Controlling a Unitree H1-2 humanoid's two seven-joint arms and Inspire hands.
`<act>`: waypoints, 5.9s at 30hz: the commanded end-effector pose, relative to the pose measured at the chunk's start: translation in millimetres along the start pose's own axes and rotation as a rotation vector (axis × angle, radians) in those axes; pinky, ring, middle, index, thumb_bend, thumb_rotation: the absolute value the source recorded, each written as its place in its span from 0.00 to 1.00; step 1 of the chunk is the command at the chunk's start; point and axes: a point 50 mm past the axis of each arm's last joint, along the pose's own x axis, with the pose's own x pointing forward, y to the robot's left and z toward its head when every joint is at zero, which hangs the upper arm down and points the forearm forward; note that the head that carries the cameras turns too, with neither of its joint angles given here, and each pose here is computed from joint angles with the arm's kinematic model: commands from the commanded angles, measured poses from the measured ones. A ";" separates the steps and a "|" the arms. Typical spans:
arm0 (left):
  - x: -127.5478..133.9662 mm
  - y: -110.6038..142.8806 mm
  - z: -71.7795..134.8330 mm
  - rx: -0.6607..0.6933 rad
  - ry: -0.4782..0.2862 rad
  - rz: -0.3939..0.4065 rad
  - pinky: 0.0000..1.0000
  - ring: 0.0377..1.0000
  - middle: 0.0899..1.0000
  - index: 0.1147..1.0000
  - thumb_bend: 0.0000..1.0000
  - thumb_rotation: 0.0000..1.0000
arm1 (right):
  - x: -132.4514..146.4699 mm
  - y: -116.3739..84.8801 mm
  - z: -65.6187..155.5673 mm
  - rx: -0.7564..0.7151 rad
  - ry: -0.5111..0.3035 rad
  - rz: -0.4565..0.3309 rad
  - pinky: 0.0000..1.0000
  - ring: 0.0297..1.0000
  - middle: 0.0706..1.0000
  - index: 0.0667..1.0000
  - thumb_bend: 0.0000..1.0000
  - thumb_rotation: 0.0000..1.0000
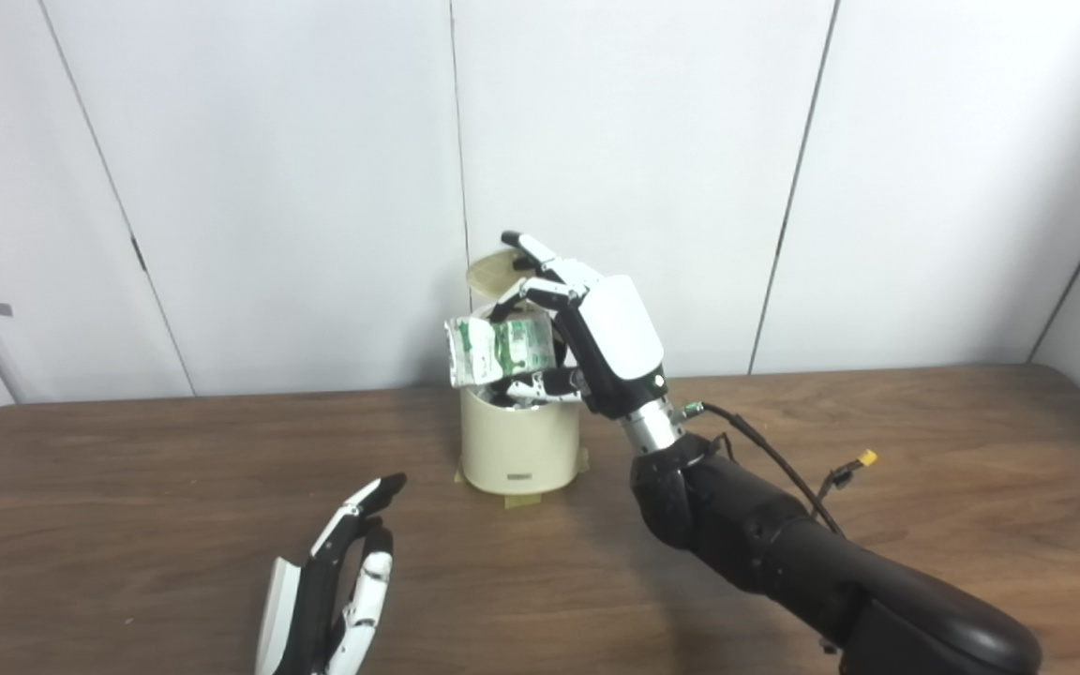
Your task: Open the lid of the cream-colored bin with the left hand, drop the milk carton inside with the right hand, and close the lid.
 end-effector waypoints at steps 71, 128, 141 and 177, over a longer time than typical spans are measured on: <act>-30.0 -2.8 -12.5 0.020 0.083 -0.025 0.81 0.84 0.83 0.80 0.30 0.89 | 10.8 -12.4 -5.0 0.125 0.157 -0.121 0.98 0.98 0.96 0.46 0.52 0.15; -27.2 -4.6 -14.6 0.010 0.092 -0.036 0.81 0.85 0.84 0.81 0.29 0.91 | -7.7 -21.6 -8.0 0.191 0.221 -0.171 1.00 0.99 0.97 0.77 0.78 0.50; -22.5 -2.5 -19.0 0.022 0.089 -0.036 0.82 0.85 0.84 0.81 0.29 0.92 | -44.0 -42.1 7.4 0.324 0.246 -0.327 0.87 0.94 0.97 0.96 0.66 0.72; -10.5 9.2 -23.4 0.030 0.089 -0.023 0.81 0.85 0.84 0.81 0.28 0.91 | -193.2 -58.3 29.0 0.504 0.717 -0.194 0.68 0.76 0.76 0.74 0.27 0.51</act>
